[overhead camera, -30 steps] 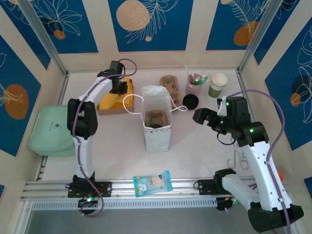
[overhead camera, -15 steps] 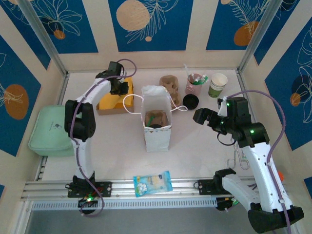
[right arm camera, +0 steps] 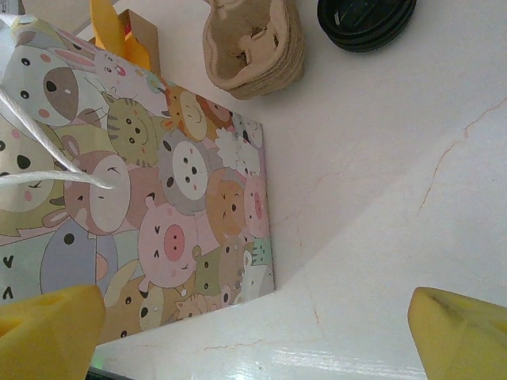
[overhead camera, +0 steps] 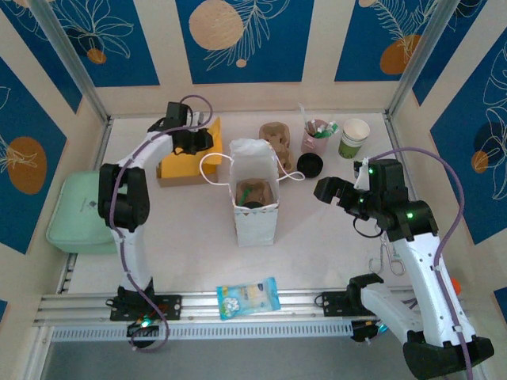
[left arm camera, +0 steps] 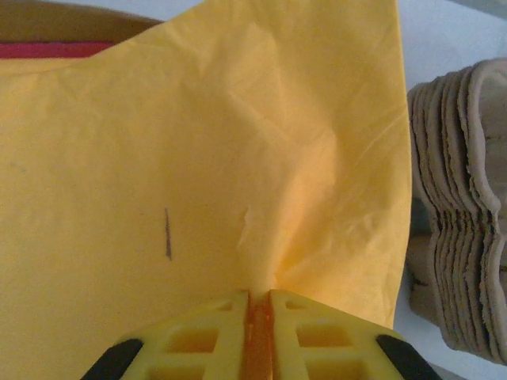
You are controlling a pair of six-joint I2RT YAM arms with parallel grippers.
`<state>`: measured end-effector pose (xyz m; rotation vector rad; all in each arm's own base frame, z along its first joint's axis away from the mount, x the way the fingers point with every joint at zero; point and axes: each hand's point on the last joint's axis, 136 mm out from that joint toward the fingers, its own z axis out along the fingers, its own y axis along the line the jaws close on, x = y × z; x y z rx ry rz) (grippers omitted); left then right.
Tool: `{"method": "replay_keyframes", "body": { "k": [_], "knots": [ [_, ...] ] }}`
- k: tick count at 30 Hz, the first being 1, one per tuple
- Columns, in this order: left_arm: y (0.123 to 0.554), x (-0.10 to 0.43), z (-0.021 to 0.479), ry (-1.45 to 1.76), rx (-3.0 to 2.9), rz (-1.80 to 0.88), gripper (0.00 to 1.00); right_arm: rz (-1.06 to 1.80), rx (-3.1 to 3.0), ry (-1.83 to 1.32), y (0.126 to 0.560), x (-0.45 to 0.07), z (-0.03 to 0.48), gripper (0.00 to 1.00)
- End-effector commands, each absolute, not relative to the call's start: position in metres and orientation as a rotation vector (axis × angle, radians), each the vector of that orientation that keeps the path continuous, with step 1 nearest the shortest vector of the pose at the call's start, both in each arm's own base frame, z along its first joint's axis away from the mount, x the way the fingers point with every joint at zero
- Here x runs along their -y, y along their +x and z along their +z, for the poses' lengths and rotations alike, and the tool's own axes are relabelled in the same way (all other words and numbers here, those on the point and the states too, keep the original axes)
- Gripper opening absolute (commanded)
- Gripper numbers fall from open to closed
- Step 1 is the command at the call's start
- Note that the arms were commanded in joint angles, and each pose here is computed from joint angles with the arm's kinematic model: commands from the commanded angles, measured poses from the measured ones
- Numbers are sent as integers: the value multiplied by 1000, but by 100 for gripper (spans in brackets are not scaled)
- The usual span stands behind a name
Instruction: Pack the takeout coffee
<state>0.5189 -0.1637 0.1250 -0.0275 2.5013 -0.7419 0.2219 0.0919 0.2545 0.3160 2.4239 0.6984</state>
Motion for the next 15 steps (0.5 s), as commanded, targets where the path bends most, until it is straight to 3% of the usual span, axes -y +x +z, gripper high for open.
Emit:
{"method": "replay_keyframes", "body": {
  "k": [1, 8, 15],
  "knots": [
    [523, 160, 151, -74, -2416, -868, 15, 723, -2423, 326, 219, -94, 253, 99],
    [523, 140, 139, -204, -2391, -965, 15, 735, -2417, 325, 220, -95, 255, 98],
    [518, 118, 127, -245, -2420, -877, 15, 738, -2420, 327, 219, -96, 255, 98]
  ]
}}
